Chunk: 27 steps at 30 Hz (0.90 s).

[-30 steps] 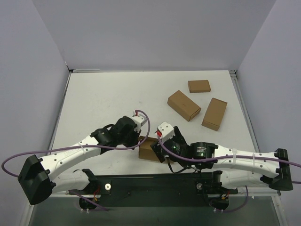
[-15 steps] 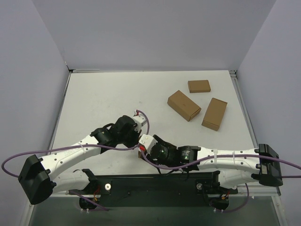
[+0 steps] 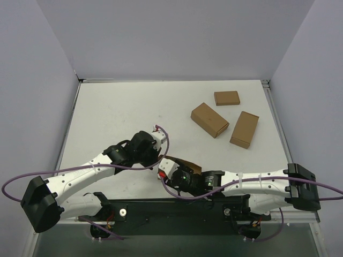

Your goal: Fold the paper box

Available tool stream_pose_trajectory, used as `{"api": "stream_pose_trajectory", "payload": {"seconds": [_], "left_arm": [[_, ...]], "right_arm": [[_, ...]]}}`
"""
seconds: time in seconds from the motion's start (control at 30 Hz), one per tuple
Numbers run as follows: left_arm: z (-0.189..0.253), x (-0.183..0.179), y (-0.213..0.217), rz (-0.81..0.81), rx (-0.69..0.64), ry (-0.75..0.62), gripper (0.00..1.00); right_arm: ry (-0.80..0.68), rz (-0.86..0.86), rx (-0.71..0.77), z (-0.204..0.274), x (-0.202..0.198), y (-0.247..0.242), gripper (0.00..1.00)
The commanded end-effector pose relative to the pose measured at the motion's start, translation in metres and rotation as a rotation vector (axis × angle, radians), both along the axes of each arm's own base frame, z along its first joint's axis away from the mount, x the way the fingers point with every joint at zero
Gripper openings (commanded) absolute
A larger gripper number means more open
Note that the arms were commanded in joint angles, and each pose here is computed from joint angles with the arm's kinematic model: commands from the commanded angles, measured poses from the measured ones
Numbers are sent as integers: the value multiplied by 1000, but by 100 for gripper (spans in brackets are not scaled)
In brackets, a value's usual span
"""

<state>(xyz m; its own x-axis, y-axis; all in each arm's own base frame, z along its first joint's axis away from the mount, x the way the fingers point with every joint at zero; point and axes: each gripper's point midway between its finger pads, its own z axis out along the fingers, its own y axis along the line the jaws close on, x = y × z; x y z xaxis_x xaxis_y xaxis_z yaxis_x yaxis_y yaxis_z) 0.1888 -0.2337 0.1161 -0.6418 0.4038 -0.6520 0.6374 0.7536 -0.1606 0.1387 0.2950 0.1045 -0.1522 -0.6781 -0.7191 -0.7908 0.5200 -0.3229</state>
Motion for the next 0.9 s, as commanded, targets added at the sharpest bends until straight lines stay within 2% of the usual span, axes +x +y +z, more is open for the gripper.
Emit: {"api": "stream_pose_trajectory", "payload": {"seconds": [0.0, 0.27, 0.47, 0.7, 0.87], "left_arm": [[35, 12, -17, -22, -105, -76, 0], [37, 15, -21, -18, -119, -86, 0], [38, 17, -31, 1, -169, -70, 0], [39, 19, -41, 107, -242, 8, 0], [30, 20, -45, 117, -237, 40, 0]], "right_arm": [[-88, -60, -63, -8, 10, -12, 45], [-231, -132, -153, -11, 19, -24, 48], [-220, -116, -180, -21, 15, -22, 45], [-185, -113, -182, -31, 11, -20, 41], [-179, -118, -174, -32, 10, -19, 41]]}}
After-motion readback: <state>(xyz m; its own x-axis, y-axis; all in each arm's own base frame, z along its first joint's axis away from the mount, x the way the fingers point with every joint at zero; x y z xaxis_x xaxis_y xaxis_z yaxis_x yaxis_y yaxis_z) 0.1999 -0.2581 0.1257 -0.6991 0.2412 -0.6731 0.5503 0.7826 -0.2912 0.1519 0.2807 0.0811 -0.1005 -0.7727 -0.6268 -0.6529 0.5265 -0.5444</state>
